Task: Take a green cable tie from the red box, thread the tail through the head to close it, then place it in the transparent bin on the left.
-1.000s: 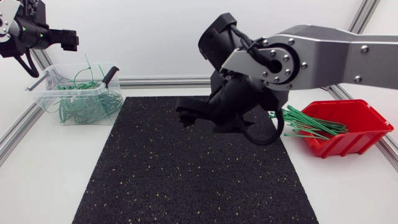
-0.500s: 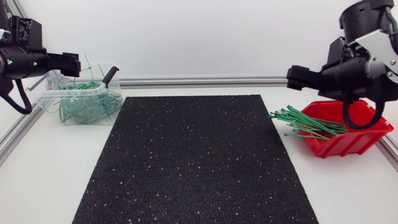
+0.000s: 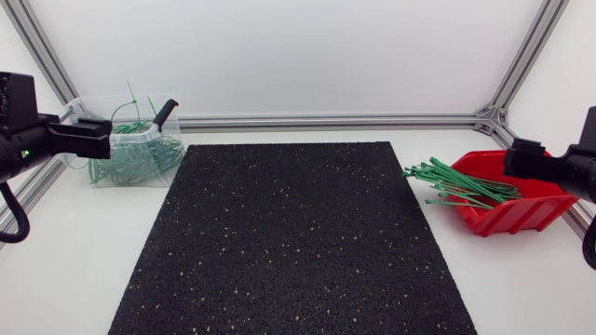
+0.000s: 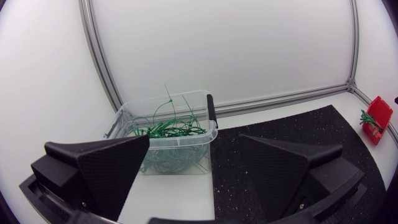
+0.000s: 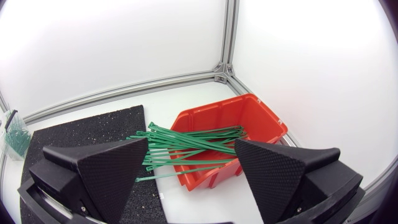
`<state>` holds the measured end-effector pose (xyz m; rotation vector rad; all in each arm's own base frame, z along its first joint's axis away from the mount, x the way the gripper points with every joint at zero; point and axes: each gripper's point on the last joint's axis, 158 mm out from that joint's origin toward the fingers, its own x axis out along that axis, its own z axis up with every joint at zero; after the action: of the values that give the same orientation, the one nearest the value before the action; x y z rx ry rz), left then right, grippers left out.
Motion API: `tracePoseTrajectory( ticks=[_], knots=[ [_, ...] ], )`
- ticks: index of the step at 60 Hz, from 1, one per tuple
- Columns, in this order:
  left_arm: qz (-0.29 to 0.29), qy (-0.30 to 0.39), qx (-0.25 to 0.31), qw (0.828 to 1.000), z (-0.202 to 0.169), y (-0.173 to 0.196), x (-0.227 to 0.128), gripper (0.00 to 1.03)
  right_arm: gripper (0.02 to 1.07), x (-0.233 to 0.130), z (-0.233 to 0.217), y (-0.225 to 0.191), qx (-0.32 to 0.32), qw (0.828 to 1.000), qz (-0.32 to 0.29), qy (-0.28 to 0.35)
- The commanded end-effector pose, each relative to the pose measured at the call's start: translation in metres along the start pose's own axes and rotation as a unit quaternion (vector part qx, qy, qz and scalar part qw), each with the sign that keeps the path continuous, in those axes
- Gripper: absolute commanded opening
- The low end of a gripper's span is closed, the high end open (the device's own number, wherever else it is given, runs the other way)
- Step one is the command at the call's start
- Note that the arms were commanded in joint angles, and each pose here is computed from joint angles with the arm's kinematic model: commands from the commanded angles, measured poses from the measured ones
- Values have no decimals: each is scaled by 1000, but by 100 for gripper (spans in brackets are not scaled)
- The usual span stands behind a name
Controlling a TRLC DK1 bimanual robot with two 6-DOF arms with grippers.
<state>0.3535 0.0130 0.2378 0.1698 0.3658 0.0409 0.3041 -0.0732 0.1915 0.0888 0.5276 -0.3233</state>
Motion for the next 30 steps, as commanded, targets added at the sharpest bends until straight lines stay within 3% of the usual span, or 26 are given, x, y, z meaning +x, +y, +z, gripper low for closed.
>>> tracePoseTrajectory(
  ticks=[1,18,30],
  knots=[
    [-5,-16,-1,1000,-7,-2,-12,99,103,-4,-11,-4,-12,1000,-2,-10],
    [-9,-91,-4,996,-36,-11,-48,99,103,-21,-29,-9,-19,998,1,-57],
    [-13,-104,-20,994,-56,-16,-56,99,103,-29,-36,0,-25,995,26,-95]
  ],
)
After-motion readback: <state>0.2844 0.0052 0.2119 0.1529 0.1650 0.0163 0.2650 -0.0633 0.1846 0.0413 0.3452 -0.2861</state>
